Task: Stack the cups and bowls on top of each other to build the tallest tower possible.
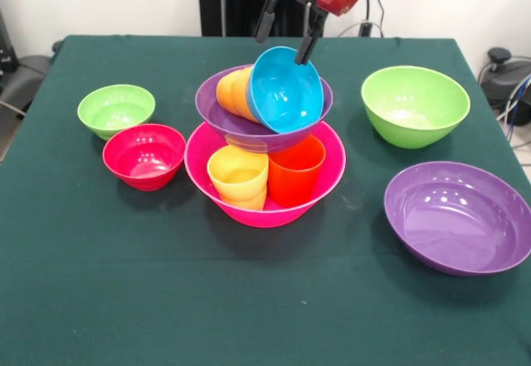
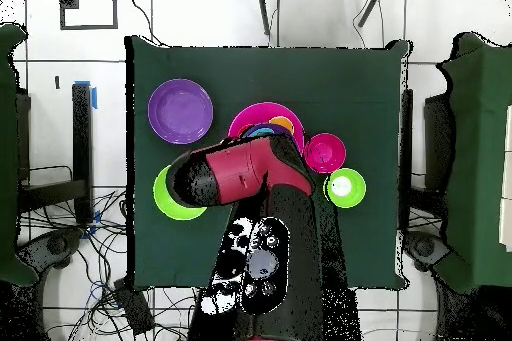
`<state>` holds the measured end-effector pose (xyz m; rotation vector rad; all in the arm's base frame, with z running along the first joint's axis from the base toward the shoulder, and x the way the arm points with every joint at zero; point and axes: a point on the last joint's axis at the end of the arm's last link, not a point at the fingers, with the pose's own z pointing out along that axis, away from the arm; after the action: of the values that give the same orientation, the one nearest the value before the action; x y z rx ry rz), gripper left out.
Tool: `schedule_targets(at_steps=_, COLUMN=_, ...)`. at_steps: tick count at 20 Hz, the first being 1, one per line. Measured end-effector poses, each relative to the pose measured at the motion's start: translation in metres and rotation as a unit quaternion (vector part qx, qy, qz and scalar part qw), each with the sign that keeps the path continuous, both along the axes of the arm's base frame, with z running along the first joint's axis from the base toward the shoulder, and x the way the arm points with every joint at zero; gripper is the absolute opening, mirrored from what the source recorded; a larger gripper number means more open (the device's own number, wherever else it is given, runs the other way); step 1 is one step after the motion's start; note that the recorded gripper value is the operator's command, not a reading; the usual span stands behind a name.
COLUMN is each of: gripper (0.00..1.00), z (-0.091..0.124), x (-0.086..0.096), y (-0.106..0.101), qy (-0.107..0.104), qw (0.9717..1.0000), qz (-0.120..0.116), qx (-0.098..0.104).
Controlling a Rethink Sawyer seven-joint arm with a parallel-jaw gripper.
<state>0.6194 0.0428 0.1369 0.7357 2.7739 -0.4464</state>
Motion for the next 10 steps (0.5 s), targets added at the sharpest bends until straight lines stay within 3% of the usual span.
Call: schedule_targets(at_steps=10, gripper=1.0, z=-0.0018, x=-0.0024, y=-0.0009, qy=-0.001, qw=0.9998, qz=0.018, qx=-0.012)
